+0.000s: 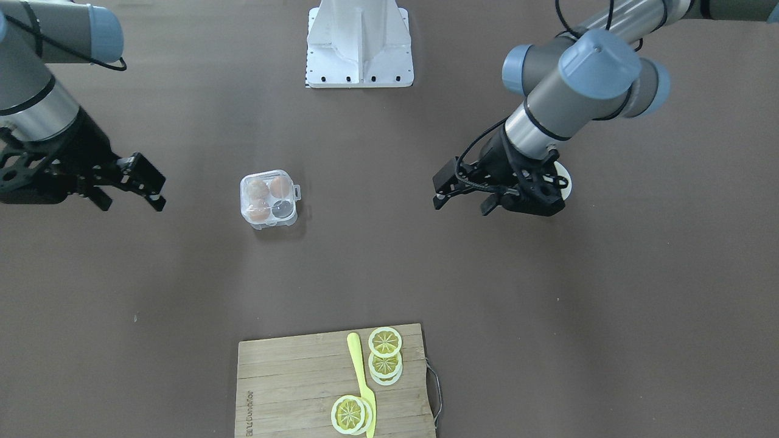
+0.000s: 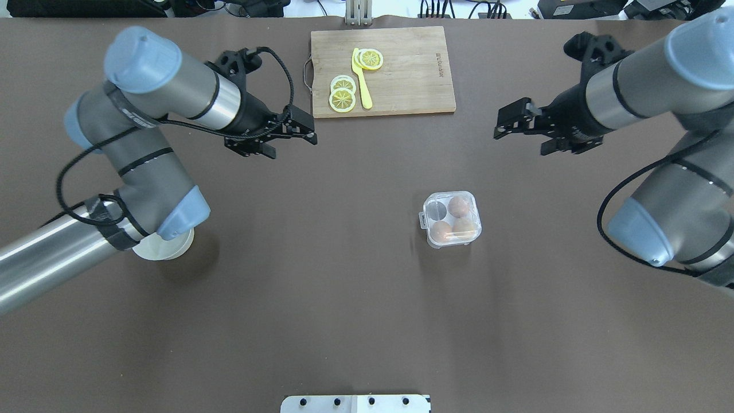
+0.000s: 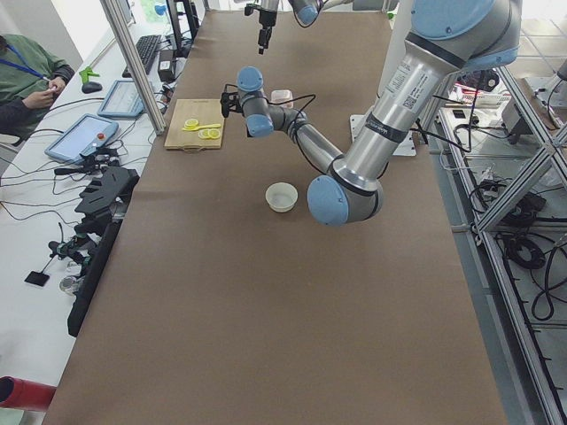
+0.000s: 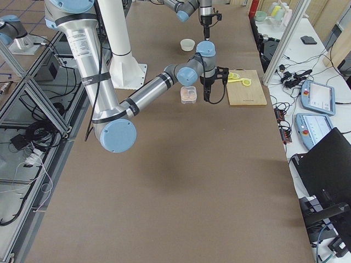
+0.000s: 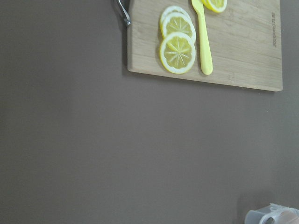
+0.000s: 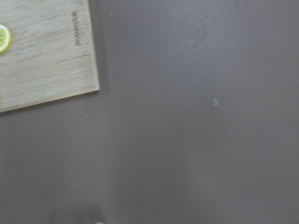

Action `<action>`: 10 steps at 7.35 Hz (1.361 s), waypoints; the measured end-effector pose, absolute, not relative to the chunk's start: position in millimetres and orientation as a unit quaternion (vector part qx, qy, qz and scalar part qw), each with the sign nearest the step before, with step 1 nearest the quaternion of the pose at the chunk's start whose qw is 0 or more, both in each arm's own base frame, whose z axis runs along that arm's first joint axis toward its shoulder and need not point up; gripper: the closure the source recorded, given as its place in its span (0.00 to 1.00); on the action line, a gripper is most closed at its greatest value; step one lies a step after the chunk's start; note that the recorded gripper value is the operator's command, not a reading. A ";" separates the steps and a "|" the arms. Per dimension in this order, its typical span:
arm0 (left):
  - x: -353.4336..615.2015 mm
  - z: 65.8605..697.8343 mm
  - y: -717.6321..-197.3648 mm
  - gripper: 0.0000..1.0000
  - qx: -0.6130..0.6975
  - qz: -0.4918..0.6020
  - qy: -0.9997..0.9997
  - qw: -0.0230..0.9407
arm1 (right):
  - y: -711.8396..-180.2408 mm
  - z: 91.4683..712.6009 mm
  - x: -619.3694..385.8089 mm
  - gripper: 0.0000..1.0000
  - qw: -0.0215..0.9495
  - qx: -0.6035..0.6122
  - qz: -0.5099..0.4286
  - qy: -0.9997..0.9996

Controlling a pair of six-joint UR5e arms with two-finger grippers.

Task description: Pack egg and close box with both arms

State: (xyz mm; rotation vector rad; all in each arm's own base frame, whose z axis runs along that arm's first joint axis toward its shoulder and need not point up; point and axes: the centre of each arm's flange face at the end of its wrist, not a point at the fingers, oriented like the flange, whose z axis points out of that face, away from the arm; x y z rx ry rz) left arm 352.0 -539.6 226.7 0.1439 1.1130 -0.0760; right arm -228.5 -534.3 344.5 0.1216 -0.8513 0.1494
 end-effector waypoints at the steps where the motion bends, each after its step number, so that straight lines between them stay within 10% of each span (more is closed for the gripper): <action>1: 307.3 241.4 -537.4 0.01 0.085 -0.007 0.486 0.870 | -549.0 371.1 -196.5 0.00 0.922 0.061 0.040 -0.380; 10: -36.5 563.3 -505.0 0.01 0.076 0.066 0.364 0.926 | -432.8 620.5 75.4 0.00 0.945 0.010 -0.090 -0.315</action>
